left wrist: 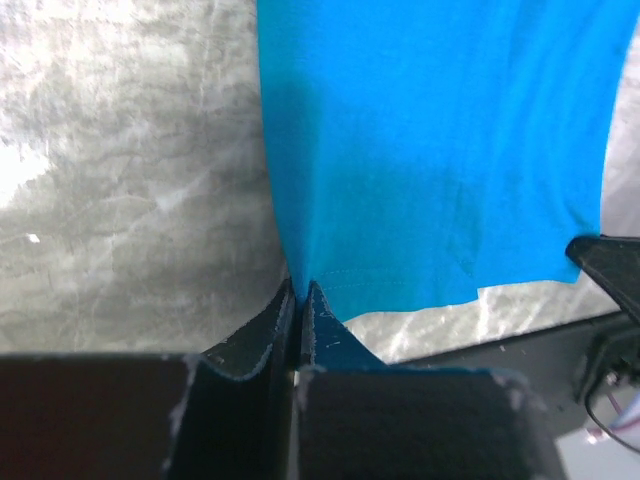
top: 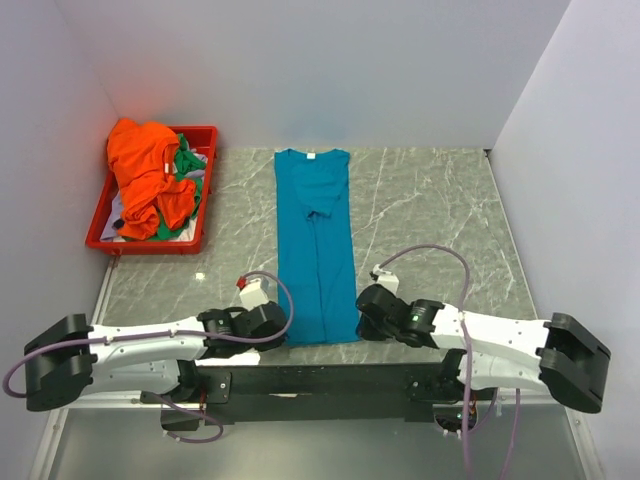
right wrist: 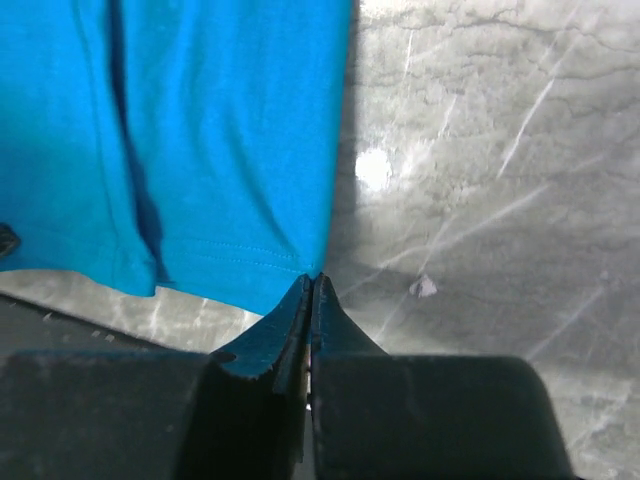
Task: Fold and stack the t-shirts
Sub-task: Fold the tshirt
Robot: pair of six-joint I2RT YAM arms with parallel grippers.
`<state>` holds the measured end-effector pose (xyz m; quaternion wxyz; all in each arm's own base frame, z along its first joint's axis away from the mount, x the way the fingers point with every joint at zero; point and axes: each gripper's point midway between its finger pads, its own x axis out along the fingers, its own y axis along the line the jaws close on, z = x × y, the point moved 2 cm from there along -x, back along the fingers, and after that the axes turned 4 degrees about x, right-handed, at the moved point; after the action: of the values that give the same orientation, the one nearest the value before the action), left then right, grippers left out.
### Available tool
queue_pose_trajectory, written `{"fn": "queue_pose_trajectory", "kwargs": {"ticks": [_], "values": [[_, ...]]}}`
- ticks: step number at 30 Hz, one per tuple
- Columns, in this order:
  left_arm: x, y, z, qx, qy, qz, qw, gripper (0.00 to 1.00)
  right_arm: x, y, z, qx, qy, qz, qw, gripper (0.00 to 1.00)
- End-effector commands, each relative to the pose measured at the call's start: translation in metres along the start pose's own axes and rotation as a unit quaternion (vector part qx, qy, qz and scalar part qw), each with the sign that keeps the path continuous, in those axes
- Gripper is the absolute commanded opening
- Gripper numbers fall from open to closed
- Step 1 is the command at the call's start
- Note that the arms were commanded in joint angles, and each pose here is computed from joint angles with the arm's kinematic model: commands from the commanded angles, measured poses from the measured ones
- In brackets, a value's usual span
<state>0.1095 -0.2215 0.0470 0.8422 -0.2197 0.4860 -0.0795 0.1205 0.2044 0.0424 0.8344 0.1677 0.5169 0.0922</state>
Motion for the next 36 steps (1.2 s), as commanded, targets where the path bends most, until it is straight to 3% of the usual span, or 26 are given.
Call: {"fn": "queue_pose_trajectory", "kwargs": {"ticks": [1, 12, 22, 28, 36], "values": [[-0.008, 0.007, -0.009, 0.000, 0.019, -0.003, 1.000, 0.01, -0.007, -0.007, -0.001, 0.008, -0.011, 0.006, 1.000, 0.00], [-0.008, 0.027, -0.032, -0.020, 0.057, -0.029, 0.998, 0.01, -0.003, -0.021, -0.021, 0.034, 0.010, 0.032, 0.999, 0.00], [-0.027, 0.005, -0.030, -0.005, 0.072, -0.077, 0.994, 0.36, -0.010, -0.017, -0.020, 0.033, 0.013, 0.046, 0.998, 0.00], [-0.041, 0.003, -0.017, -0.016, 0.053, -0.071, 0.996, 0.37, -0.020, -0.013, -0.015, 0.035, 0.004, 0.057, 0.998, 0.00], [-0.025, 0.019, -0.024, -0.032, 0.050, -0.048, 0.997, 0.36, -0.018, -0.014, -0.020, 0.039, 0.013, 0.062, 0.997, 0.00]]}}
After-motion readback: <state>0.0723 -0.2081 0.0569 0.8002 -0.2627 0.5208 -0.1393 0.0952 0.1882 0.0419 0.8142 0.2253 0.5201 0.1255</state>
